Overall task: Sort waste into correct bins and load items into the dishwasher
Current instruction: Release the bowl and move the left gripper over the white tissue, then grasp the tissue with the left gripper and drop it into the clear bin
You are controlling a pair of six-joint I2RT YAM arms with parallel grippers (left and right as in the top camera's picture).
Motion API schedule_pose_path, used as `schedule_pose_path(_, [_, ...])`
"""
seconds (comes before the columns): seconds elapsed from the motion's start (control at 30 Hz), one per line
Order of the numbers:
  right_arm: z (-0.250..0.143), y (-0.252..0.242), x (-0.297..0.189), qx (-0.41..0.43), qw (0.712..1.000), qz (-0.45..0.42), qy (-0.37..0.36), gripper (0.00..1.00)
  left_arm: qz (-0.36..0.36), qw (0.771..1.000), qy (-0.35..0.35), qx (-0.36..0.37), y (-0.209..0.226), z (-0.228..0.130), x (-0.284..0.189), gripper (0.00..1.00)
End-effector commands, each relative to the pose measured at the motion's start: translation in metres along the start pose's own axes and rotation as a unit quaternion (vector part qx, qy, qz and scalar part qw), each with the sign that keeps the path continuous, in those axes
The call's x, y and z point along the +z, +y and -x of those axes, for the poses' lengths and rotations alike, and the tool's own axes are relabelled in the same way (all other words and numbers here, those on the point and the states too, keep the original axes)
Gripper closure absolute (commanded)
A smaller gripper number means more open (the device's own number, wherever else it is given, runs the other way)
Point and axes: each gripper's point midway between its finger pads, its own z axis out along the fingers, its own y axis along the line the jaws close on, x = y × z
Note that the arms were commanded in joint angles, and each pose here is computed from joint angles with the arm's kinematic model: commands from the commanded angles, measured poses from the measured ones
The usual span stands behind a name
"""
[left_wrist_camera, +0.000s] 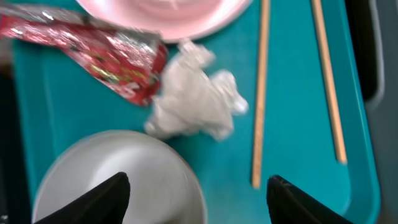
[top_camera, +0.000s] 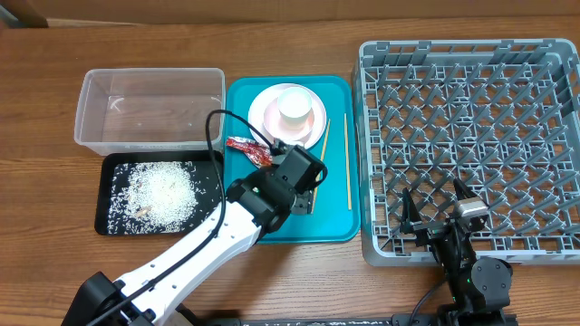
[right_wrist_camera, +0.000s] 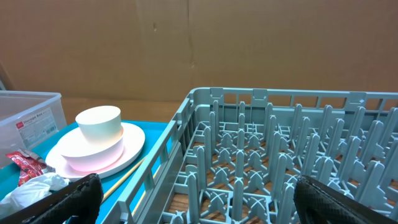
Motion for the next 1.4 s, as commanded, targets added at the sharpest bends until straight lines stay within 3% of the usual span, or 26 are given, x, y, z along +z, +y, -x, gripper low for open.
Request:
schedule_pose_path(0.0, [-0.002, -0.001, 0.000, -0.002, 1.000, -0.001, -0.003, 0.00, 0.056, 0.997, -0.056, -0.013, 0.023, 0.021, -0.005, 0.36])
schedule_pose_path(0.1, [-0.002, -0.001, 0.000, -0.002, 1.000, -0.001, -0.003, 0.00, 0.044, 0.997, -0.062, -0.019, 0.018, 0.025, -0.005, 0.65])
schedule_pose_path(0.13, [-0.002, -0.001, 0.000, -0.002, 1.000, -0.001, -0.003, 0.00, 0.034, 0.997, -0.063, -0.020, 0.015, 0.026, -0.004, 0.66])
schedule_pose_path(0.2, [-0.002, -0.001, 0.000, -0.002, 1.000, -0.001, -0.003, 0.00, 0.026, 0.997, -0.065, -0.022, 0.011, 0.027, -0.003, 0.61])
schedule_pose_path(0.3, [-0.002, -0.001, 0.000, -0.002, 1.000, -0.001, -0.003, 0.00, 0.025, 0.997, -0.071, -0.023, 0.008, 0.031, 0.003, 0.45])
schedule_pose_path(0.5, [-0.002, -0.001, 0.000, -0.002, 1.000, -0.001, -0.003, 0.00, 0.021, 0.998, -0.060, -0.017, -0.001, 0.028, 0.029, 0.27])
schedule_pose_path(0.9, [-0.002, -0.001, 0.000, -0.002, 1.000, -0.001, -0.003, 0.00, 0.054, 0.998, -0.001, 0.019, 0.002, -0.003, 0.080, 0.23])
schedule_pose_path(0.97, [-0.002, -0.001, 0.000, -0.002, 1.000, -0.001, -0.003, 0.00, 0.053, 0.998, -0.003, 0.018, 0.002, -0.001, 0.079, 0.28])
schedule_pose_path(1.37, [-0.002, -0.001, 0.000, -0.002, 1.000, -0.001, -0.003, 0.00, 0.044, 0.998, -0.021, 0.039, -0.006, 0.022, 0.071, 0.85])
